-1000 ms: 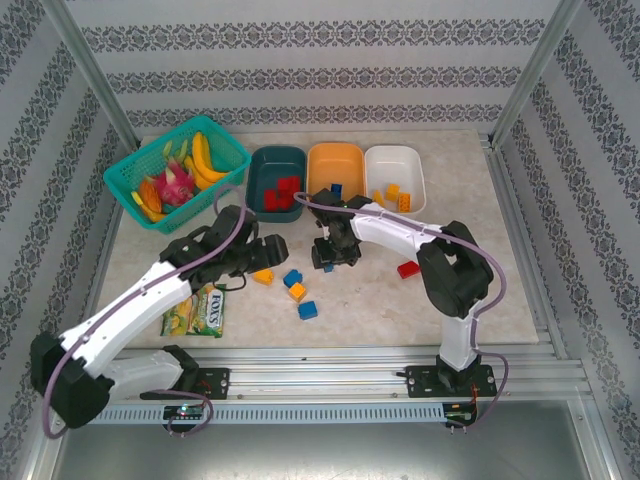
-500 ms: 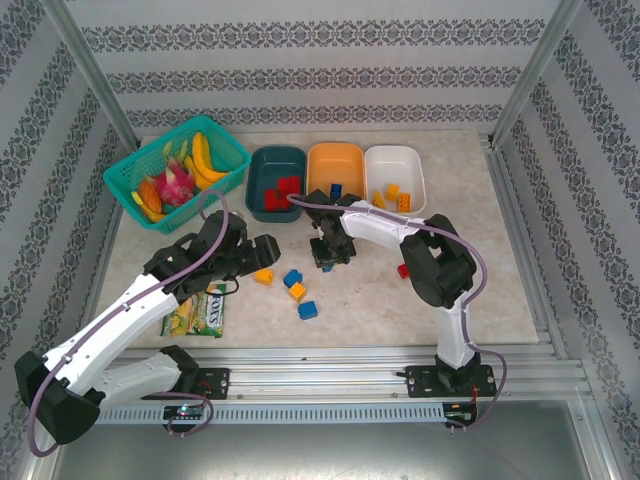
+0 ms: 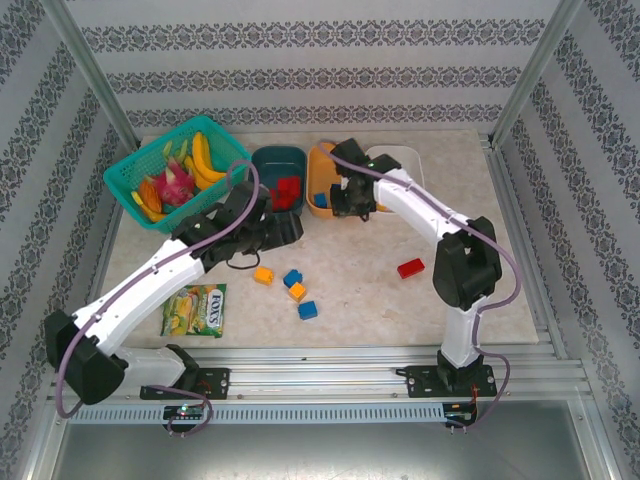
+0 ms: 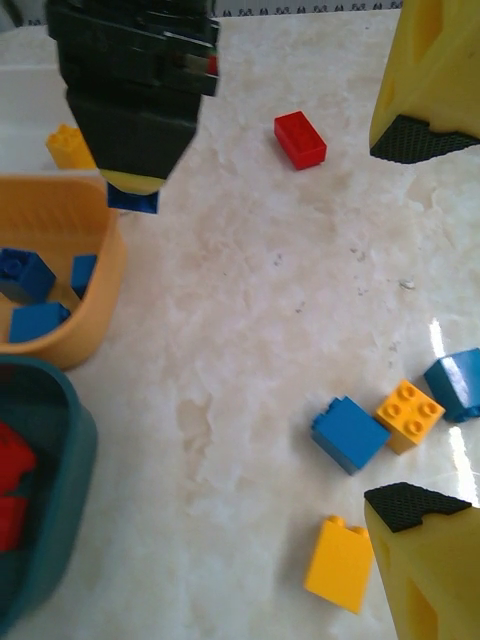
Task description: Sort the legos into containers by color
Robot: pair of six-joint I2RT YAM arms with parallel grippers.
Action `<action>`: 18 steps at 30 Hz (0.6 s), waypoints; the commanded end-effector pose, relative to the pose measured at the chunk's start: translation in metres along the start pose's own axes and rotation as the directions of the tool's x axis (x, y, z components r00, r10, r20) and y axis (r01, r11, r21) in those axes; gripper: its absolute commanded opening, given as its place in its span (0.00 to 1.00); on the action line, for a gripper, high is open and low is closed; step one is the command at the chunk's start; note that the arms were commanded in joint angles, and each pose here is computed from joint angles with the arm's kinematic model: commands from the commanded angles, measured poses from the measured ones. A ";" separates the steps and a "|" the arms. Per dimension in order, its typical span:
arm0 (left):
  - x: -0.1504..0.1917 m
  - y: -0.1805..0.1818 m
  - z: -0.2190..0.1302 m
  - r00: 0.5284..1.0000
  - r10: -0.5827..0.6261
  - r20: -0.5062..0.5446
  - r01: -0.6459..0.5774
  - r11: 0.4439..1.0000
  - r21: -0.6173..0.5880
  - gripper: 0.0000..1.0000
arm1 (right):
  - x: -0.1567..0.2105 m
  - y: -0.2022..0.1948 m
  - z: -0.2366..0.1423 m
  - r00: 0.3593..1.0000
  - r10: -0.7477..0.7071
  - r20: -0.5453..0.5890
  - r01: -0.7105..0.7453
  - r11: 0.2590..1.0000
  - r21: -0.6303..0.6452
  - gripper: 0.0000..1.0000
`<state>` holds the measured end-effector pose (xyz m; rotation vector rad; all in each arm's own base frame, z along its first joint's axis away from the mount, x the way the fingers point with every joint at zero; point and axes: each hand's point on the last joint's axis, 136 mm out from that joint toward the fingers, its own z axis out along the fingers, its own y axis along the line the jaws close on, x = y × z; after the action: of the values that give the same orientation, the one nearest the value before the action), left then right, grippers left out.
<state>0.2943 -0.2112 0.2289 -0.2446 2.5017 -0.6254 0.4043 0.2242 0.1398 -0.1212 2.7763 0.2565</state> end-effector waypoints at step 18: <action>-0.036 -0.012 0.044 0.998 0.046 -0.041 -0.047 0.999 -0.006 0.86 | -0.053 -0.040 0.094 0.989 0.105 -0.108 -0.095 0.991 0.096 0.23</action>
<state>0.3457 -0.2275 0.2049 -0.2080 2.5792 -0.5815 0.4930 0.2084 0.0678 0.0056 2.8637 0.1560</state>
